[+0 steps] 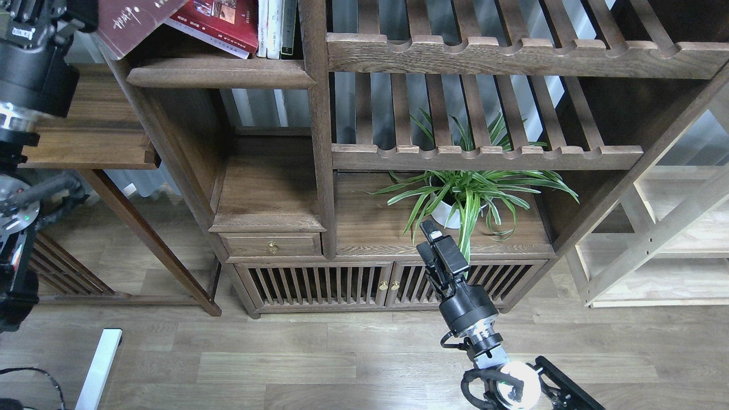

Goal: Organize books on shelf
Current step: 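Push the maroon book into the upper shelf with the left gripper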

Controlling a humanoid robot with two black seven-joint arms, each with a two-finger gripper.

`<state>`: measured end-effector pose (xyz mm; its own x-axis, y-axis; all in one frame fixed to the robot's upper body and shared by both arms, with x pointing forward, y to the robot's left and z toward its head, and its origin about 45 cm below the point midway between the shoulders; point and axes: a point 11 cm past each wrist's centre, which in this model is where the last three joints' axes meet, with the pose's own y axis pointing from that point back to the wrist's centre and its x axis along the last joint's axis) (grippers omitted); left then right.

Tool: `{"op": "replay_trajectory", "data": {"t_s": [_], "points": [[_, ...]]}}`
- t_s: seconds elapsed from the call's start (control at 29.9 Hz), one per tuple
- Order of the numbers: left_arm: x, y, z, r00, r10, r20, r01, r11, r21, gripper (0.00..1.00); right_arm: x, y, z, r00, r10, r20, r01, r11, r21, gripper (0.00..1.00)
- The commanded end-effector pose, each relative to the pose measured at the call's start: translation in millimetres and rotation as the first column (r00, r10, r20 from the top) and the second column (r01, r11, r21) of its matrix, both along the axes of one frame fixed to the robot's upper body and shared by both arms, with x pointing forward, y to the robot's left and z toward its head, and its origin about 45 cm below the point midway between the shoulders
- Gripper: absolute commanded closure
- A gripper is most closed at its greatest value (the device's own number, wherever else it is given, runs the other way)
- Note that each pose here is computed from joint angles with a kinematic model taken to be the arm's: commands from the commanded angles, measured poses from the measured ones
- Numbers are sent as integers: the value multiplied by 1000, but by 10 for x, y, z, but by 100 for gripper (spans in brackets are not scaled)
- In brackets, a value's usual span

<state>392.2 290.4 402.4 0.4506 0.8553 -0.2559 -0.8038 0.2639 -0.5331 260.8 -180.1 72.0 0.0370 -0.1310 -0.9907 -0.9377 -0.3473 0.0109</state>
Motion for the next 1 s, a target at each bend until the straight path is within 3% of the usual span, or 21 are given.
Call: {"op": "replay_trajectory", "data": {"t_s": [0.0, 0.43, 0.97], "points": [[79, -98, -12, 999, 45, -10, -45, 999, -10, 100, 11, 2, 15, 1000, 0, 5, 0, 1000, 2, 11], [341, -547, -73, 977, 201, -73, -203, 979, -23, 100, 34, -38, 30, 1000, -15, 10, 15, 1000, 3, 11], [670, -662, -104, 949, 313, -40, -313, 950, 12, 99, 51, -72, 38, 1000, -29, 11, 29, 1000, 6, 11]]}}
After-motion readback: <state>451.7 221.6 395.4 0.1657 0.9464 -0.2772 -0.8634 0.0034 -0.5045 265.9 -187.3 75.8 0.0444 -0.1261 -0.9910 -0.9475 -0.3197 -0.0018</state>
